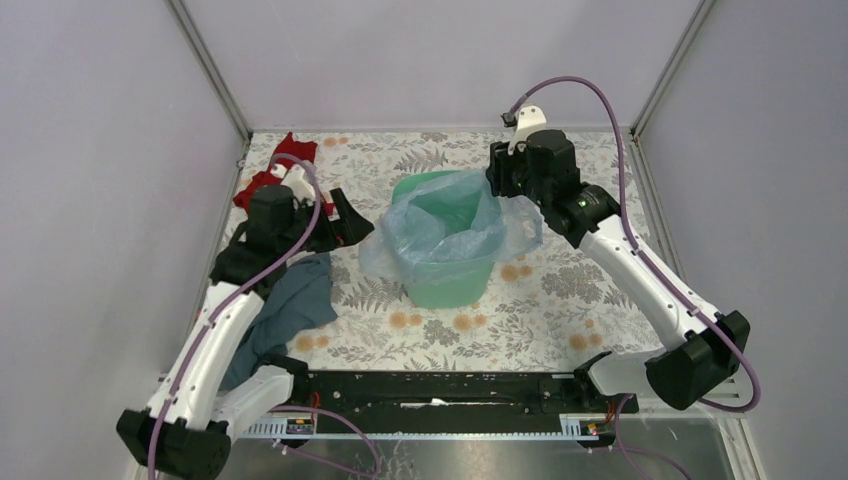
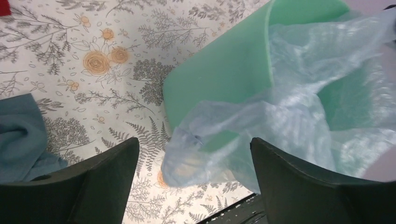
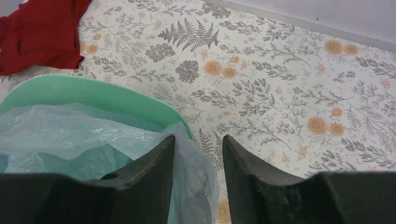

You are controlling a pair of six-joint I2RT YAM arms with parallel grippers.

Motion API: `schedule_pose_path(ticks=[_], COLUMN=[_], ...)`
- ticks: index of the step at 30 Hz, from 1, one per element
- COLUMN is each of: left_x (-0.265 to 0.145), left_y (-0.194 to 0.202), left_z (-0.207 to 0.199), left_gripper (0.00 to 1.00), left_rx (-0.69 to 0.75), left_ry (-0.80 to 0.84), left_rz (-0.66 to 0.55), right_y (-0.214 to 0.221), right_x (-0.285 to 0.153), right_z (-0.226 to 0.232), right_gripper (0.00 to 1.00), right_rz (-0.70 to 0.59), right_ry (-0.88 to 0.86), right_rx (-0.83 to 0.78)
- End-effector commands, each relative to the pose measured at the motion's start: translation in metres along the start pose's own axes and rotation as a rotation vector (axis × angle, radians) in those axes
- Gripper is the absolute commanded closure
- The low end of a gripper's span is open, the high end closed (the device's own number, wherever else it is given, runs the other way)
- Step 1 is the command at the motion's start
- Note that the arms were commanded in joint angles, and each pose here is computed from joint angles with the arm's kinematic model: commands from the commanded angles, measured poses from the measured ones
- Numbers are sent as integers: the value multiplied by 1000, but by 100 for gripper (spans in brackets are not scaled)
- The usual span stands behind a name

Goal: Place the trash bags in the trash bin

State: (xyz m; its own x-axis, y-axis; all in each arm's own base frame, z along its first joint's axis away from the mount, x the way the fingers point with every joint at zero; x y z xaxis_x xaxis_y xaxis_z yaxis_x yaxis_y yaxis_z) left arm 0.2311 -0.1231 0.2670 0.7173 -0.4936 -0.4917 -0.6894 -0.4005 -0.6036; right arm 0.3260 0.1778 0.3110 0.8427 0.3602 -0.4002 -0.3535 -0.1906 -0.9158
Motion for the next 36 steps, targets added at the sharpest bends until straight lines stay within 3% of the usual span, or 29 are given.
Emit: schedule_pose_path(ticks=[1,14,16,19,22,27,31,34,36], left_x=[-38,8,17,24,19,15,20,27,37], left_y=[-13,13,10,4,-9,-25,-35,-40,-38], left_z=[-22,-23,-20,-15,-15,-7,-8,4,11], left_gripper=[2,7,22,53,65,100,100,100,100], left_rx=[75,-27,-43,-61,-53,-80,-96,-142,-174], left_ry=[70,260,252,191,135,39,46,-18,-45], left_rz=[-53,112,116,89,13,-106,-170,-229,-233], right_y=[-26,-32,-35,-39,-43,-40,-40,-35,-30], right_x=[-20,-27,-26,-18,-5,24,38,46,50], right_z=[-1,1,2,3,1,-4,-13,-21,-24], right_gripper=[51,61,66,70,76,82,77,62,59], right_rz=[-99,-139,-145,-169,-162,-121,-90,-69,-44], right_ry=[-17,-42,-49,-47,-31,-1,60,107,125], right_rx=[11,20,18,22,35,63,65,61,44])
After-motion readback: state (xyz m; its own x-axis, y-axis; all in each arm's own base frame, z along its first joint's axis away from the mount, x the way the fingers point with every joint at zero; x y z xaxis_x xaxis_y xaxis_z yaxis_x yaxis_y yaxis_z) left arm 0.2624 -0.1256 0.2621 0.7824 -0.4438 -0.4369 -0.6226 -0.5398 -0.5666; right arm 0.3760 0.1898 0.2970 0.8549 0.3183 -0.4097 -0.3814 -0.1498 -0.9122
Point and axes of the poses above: each gripper's point midway between its finger pads, its own x axis out along the fingers, its own z axis along the line the jaws close on, y = z × x, the point moved 5 cm from there along -x, back along the fingers, and after that the axes turned 6 degrees about -x, right-handed, at the moved point
